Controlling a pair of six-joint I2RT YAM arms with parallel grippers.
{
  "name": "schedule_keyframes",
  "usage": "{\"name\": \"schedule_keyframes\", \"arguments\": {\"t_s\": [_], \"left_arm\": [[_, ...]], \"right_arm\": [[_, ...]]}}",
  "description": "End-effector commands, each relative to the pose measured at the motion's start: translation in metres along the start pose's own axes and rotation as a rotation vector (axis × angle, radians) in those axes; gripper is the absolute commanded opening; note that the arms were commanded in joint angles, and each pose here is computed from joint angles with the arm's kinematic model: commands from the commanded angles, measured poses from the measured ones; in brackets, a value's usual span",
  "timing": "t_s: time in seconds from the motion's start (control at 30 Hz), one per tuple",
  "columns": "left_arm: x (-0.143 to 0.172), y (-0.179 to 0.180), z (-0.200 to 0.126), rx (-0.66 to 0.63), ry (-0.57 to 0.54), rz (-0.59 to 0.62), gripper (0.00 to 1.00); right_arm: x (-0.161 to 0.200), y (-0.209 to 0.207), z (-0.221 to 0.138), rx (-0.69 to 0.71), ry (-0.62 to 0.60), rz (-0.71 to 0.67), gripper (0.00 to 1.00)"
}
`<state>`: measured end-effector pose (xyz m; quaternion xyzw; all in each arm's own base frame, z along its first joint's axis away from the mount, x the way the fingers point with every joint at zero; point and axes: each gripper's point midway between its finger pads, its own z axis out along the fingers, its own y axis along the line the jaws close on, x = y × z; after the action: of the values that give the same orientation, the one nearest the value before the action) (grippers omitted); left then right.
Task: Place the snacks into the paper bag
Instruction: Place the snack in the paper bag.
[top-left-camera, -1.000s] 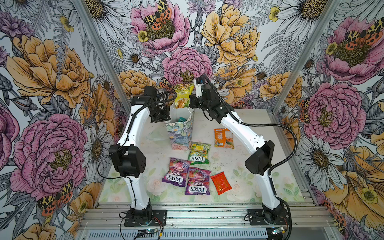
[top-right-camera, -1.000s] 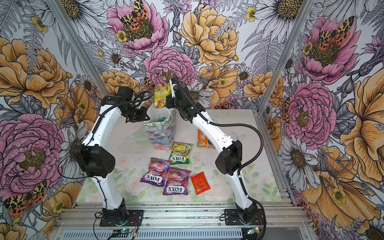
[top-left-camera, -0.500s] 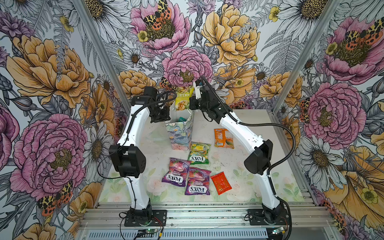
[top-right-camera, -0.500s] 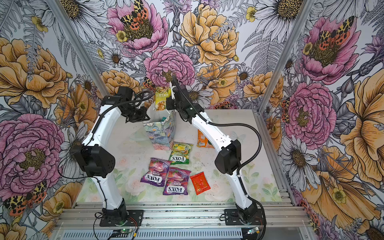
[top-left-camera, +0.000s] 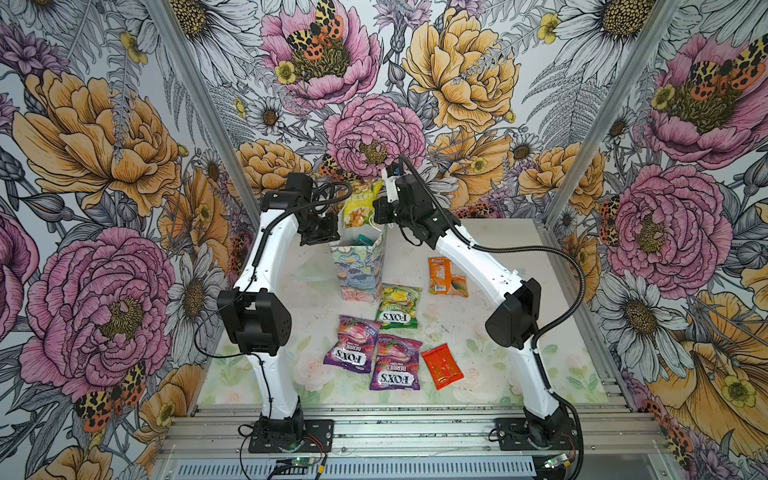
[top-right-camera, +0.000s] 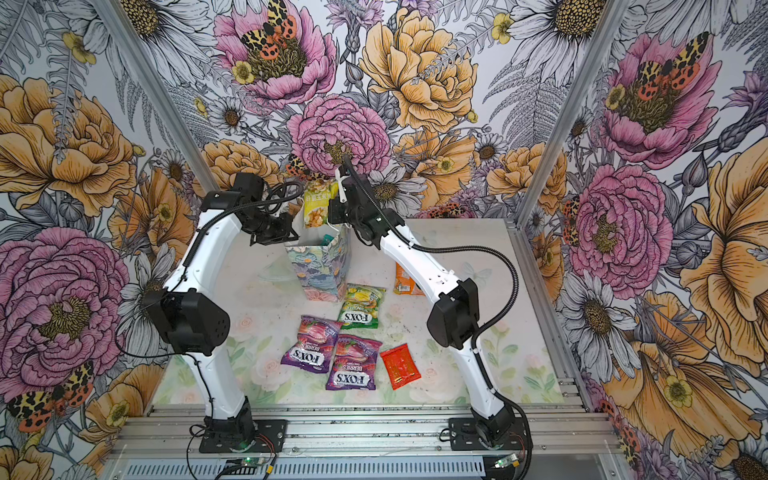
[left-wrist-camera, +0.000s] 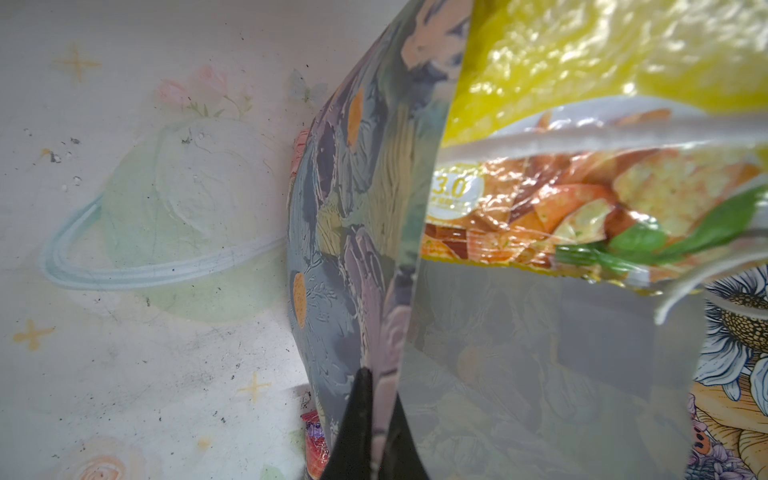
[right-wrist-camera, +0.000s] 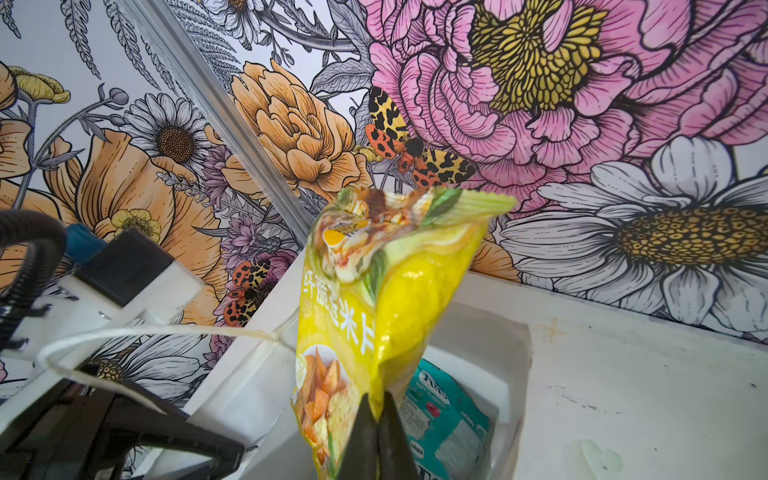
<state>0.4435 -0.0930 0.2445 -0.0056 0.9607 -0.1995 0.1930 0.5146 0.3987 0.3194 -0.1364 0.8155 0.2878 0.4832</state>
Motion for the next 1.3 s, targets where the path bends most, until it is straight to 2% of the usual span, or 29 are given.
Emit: {"name": "schedule_keyframes", "arguments": {"t_s": [0.0,0.63,1.0,1.03,1.13,1.27], "left_arm": [[-0.002,-0.012,-0.026,0.046,-0.052,0.019,0.00],[-0.002,-0.012,-0.026,0.048,-0.053,0.015,0.00],[-0.002,-0.012,-0.026,0.049,-0.054,0.016,0.00],[-0.002,-0.012,-0.026,0.049,-0.053,0.016,0.00],[-0.002,-0.012,-0.026,0.049,-0.053,0.017,0.00],[-0.002,-0.013,-0.027,0.050,-0.053,0.017,0.00]], "right_arm": [[-0.008,0.016,-0.015,-0.042,-0.013,0.017,0.00],[0.000,0.015,-0.036,-0.035,0.016,0.035,0.00],[0.014,0.022,-0.036,-0.083,0.063,0.103,0.01],[0.014,0.022,-0.037,-0.085,0.065,0.107,0.03],[0.012,0.024,-0.039,-0.092,0.063,0.116,0.19],[-0.001,0.026,-0.050,-0.095,0.029,0.107,0.32]]}}
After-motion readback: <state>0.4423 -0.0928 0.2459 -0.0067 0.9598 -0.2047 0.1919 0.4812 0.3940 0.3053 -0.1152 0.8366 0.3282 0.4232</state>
